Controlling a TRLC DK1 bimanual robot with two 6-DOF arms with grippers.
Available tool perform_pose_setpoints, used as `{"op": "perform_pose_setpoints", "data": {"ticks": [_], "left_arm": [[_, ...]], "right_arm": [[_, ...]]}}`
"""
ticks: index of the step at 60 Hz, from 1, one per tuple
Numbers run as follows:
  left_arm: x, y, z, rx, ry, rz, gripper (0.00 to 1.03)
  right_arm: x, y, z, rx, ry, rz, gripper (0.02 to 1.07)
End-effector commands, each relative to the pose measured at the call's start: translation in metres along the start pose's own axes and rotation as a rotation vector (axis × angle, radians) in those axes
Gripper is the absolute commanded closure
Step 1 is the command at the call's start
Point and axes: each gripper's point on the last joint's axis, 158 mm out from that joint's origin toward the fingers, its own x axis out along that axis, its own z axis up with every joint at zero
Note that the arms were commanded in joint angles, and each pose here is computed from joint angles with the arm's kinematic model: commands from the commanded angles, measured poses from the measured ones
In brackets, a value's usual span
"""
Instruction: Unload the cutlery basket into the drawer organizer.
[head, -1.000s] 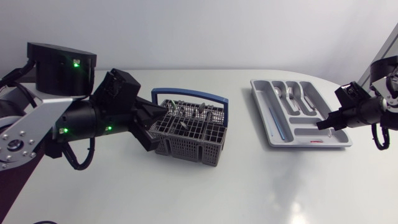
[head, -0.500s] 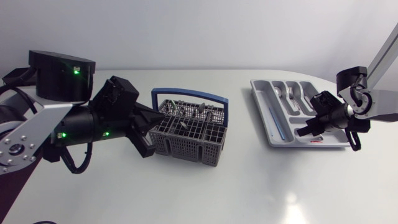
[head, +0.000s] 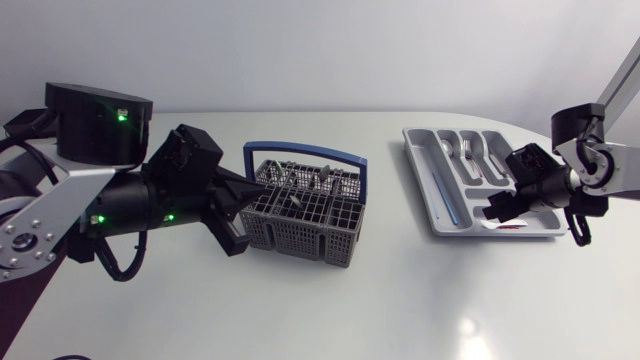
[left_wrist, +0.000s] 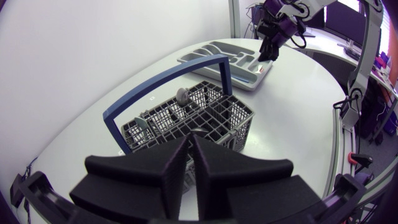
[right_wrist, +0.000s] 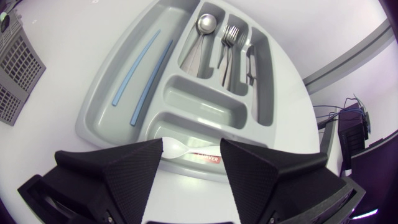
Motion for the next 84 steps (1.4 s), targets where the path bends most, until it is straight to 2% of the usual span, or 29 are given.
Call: {"op": "perform_pose_setpoints", "data": {"ticks": [1, 5, 13, 24, 35, 60, 84], "left_arm": [[-0.003, -0.003, -0.009, 0.020, 0.011, -0.004, 0.88], [-0.004, -0.003, -0.009, 0.018, 0.011, -0.004, 0.88], [-0.007, -0.004, -0.011, 0.016, 0.012, -0.005, 0.88], [-0.010, -0.004, -0.012, 0.013, 0.011, 0.002, 0.88], [-0.016, 0.004, -0.016, -0.005, 0.008, 0.026, 0.88], [-0.028, 0.026, -0.032, -0.073, -0.002, 0.055, 0.88], [-0.023, 0.040, -0.042, -0.121, -0.004, 0.041, 0.88]], "right_arm": [[-0.018, 0.003, 0.008, -0.004, -0.035, -0.014, 0.27], [-0.028, 0.003, 0.014, -0.011, -0.054, -0.022, 0.21], [-0.053, 0.016, 0.028, -0.041, -0.103, -0.006, 0.20], [-0.101, 0.056, 0.057, -0.095, -0.202, 0.026, 0.20], [-0.130, 0.112, 0.078, -0.188, -0.257, 0.054, 0.20], [-0.171, 0.235, 0.103, -0.374, -0.320, 0.125, 0.20], [-0.177, 0.317, 0.108, -0.517, -0.332, 0.166, 0.20]]}}
